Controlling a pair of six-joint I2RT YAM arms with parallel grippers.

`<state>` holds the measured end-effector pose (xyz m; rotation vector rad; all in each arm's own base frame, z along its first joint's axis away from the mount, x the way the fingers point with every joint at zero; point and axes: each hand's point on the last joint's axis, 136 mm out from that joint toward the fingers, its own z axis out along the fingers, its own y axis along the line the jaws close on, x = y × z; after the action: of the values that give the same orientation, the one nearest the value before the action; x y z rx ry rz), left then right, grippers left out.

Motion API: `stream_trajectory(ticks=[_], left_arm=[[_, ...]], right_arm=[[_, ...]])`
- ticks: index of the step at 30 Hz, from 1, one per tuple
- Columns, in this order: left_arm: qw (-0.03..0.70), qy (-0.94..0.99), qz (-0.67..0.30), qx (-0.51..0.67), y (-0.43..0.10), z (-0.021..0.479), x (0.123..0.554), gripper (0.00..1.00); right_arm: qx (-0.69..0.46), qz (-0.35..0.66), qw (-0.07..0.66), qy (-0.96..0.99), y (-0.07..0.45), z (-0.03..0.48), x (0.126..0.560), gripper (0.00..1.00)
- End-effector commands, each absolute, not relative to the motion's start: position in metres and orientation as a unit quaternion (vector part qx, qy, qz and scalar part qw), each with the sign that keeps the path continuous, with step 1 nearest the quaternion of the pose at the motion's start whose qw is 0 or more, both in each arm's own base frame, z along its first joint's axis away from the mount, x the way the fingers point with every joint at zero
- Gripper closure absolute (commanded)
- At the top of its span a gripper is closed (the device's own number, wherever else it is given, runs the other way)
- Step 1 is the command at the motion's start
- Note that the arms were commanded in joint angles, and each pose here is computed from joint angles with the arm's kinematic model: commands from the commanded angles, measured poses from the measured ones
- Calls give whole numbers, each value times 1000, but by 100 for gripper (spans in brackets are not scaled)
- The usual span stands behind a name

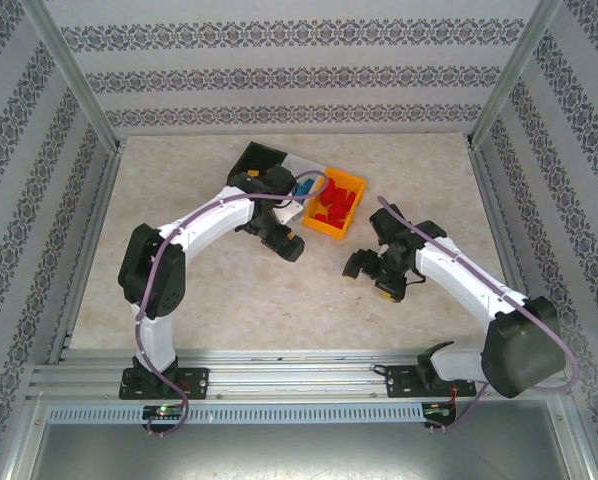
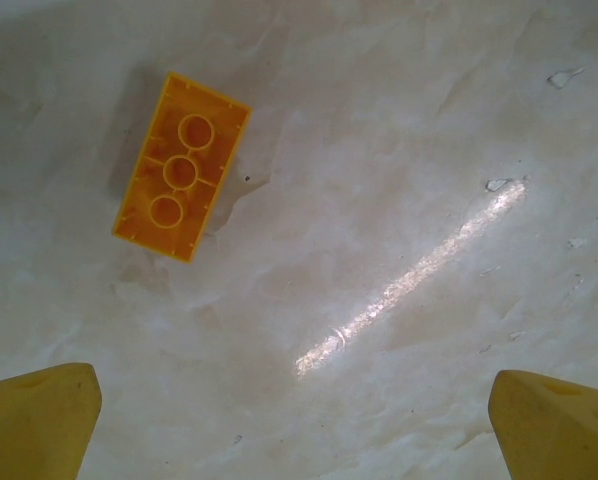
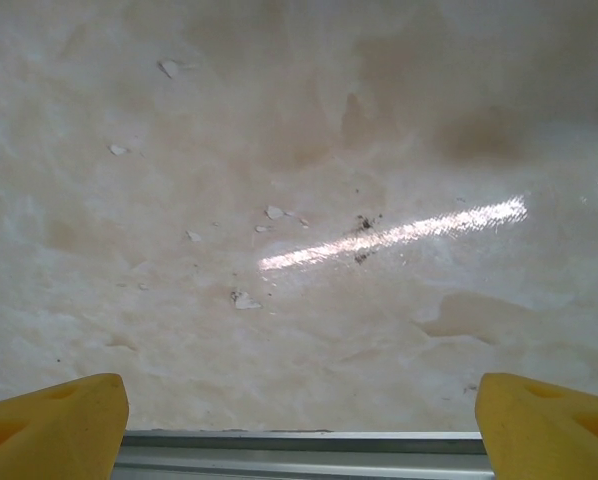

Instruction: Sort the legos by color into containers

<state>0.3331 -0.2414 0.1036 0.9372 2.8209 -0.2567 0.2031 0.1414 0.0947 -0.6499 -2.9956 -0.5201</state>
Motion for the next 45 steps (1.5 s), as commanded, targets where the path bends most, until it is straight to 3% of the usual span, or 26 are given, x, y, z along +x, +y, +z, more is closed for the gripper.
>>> stream_trajectory(ticks=[1,18,30,39,45], left_arm=[[71,942,-66,321,-241,99,335,0],[62,939,-19,339,-244,58,386,2],[38,951,-45,303,-234,35,399,17],[12,953,-72,295,-238,21,383,30],[5,954,-81,287,-238,19,376,46]], right_arm=[[-228,-183,32,-956,146,88,201,10],[-244,-162,67,-954,138,67,178,9],[-257,-159,69,-951,135,66,174,9],[-258,-160,71,-950,139,64,182,9],[-255,-160,71,-951,142,64,187,8]])
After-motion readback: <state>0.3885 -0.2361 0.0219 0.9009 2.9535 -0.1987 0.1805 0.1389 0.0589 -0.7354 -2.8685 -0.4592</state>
